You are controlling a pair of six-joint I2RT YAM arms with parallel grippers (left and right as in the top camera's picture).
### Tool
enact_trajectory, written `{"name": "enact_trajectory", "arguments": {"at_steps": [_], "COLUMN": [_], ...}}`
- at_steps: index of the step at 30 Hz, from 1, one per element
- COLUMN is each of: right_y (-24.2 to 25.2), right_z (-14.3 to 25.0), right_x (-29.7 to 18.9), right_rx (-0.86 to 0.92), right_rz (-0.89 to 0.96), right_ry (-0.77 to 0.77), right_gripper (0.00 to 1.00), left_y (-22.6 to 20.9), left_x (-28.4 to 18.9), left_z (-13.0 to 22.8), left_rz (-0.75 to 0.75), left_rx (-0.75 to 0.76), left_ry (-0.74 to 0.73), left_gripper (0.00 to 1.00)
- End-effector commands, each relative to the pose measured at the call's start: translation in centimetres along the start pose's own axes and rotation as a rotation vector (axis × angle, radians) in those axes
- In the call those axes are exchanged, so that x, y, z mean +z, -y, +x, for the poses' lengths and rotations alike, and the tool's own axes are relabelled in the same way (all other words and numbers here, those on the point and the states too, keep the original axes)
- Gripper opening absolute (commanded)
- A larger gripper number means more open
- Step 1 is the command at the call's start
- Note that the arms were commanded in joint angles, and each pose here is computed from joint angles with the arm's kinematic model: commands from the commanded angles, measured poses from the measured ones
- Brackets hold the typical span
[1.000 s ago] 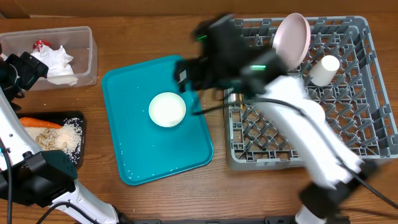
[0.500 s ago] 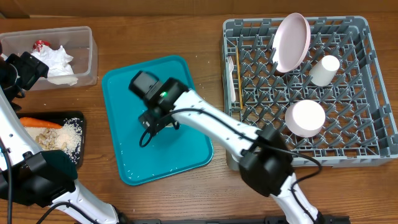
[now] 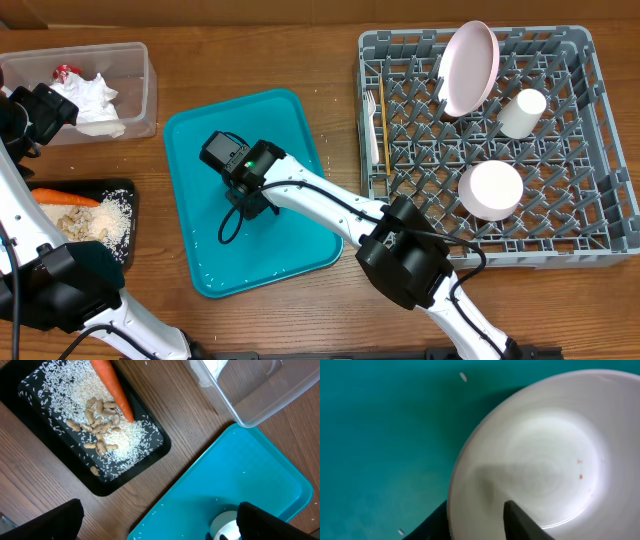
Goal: Sort waste into correct bins and load items into the dishwasher rack
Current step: 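Reach the right gripper to the white bowl and grasp its rim, then carry the white bowl to the right side of the rack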
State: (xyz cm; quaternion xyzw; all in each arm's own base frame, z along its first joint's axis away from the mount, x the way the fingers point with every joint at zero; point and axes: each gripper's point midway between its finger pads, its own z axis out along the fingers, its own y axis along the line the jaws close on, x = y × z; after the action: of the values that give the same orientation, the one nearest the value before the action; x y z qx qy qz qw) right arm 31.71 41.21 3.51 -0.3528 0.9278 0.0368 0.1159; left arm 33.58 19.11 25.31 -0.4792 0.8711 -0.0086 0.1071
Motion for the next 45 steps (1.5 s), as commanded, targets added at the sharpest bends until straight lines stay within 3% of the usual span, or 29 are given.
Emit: {"name": "enact_trajectory", "arguments": {"at_steps": [1, 2, 3, 9, 16, 20, 24, 31, 38, 45], "right_y": [0.2, 0.3, 0.3, 1.1, 4.8, 9.8, 17.0, 27.2, 32.3, 35.1], "right_z": [0.3, 0.5, 0.6, -0.4, -4.5, -4.8, -2.2, 5.7, 9.3, 14.6], "right_x": [0.3, 0.0, -0.1, -4.3, -17.8, -25.6, -30.1, -32.2, -35.9, -37.8], "right_rx": [0.004, 0.019, 0.024, 0.080, 0.222, 0.352, 0.511, 0.720, 0.833, 0.989], "right_rz": [0.009, 0.011, 0.012, 0.013, -0.094, -0.203, -0.316, -0.464, -0.626, -0.524], "right_ry": [-0.012, -0.022, -0.028, -0.013, 0.218, 0.366, 0.410, 0.368, 0.520, 0.573], "right_gripper": [0.20, 0.07, 0.04, 0.04, 0.04, 0.04, 0.04, 0.04, 0.04, 0.04], "left_y": [-0.2, -0.2, -0.2, -0.2, -0.2, -0.2, -0.2, -0.2, -0.2, -0.2], "left_x": [0.4, 0.4, 0.4, 0.4, 0.4, 0.4, 0.4, 0.4, 0.4, 0.4], "left_z": [0.0, 0.0, 0.0, 0.0, 0.0, 0.0, 0.0, 0.0, 0.0, 0.0], "left_rz": [-0.011, -0.011, -0.011, -0.011, -0.011, -0.011, -0.011, -0.011, -0.011, -0.011], "left_rx": [-0.022, -0.022, -0.022, -0.022, -0.022, -0.022, -0.022, -0.022, -0.022, -0.022], "left_ry": [-0.012, -0.012, -0.012, -0.012, -0.012, -0.012, -0.012, -0.012, -0.012, -0.012], "left_gripper": [1.00, 1.00, 1.00, 1.00, 1.00, 1.00, 1.00, 1.00, 1.00, 1.00]}}
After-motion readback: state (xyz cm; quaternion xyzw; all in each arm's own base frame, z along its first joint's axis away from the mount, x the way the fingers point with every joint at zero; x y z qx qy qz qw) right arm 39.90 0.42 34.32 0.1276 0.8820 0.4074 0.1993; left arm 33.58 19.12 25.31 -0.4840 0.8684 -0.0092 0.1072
